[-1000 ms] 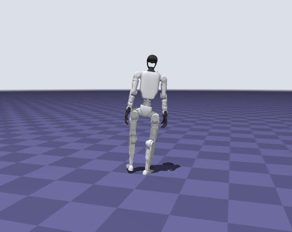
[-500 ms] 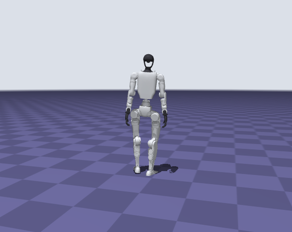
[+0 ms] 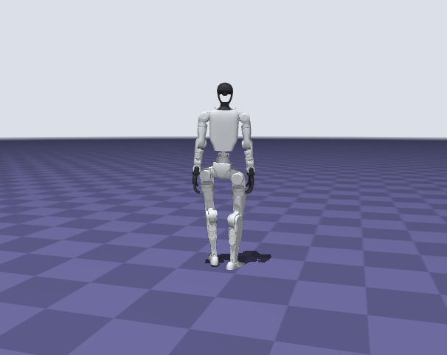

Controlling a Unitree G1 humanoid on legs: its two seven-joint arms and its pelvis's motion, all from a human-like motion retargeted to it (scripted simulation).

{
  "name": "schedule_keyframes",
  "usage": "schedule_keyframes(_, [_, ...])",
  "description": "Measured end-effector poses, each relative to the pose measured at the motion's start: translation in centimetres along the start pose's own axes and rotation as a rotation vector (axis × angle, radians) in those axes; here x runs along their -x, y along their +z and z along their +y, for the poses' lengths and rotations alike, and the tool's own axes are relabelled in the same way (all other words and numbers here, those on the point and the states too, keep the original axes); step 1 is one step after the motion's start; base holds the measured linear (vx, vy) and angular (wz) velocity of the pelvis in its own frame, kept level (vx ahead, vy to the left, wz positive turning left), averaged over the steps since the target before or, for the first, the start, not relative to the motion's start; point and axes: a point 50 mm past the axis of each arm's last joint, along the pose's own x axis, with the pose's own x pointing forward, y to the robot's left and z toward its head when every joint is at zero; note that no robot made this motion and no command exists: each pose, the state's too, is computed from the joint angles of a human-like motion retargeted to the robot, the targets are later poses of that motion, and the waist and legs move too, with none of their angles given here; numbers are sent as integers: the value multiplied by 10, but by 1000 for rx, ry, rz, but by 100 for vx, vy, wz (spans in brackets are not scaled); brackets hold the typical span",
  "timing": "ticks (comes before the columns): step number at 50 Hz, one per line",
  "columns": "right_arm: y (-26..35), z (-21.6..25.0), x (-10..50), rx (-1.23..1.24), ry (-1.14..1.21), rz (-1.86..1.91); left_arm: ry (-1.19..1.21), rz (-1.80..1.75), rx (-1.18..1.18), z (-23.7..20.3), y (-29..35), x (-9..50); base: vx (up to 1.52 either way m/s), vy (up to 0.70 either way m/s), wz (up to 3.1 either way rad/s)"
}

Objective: Upper body actions

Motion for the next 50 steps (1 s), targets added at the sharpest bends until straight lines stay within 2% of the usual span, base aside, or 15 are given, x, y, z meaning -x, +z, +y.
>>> schedule_keyframes(12, [-18, -6, 2, -120, -18, 67, 19, 86, -1, 5, -25, 1, 0, 0, 0])
schedule_keyframes(30, [35, -12, 0, 50, -46, -109, 50, 95, 25, 14, -21, 2, -7, -6, -88])
schedule_keyframes(36, [25, -13, -1, 26, -47, -77, 93, 42, 72, 21, -10, 1, -16, -18, -161])
schedule_keyframes(50, [-39, -2, 6, -266, -46, 167, 110, -125, 100, 29, 45, 3, -11, -18, -130])
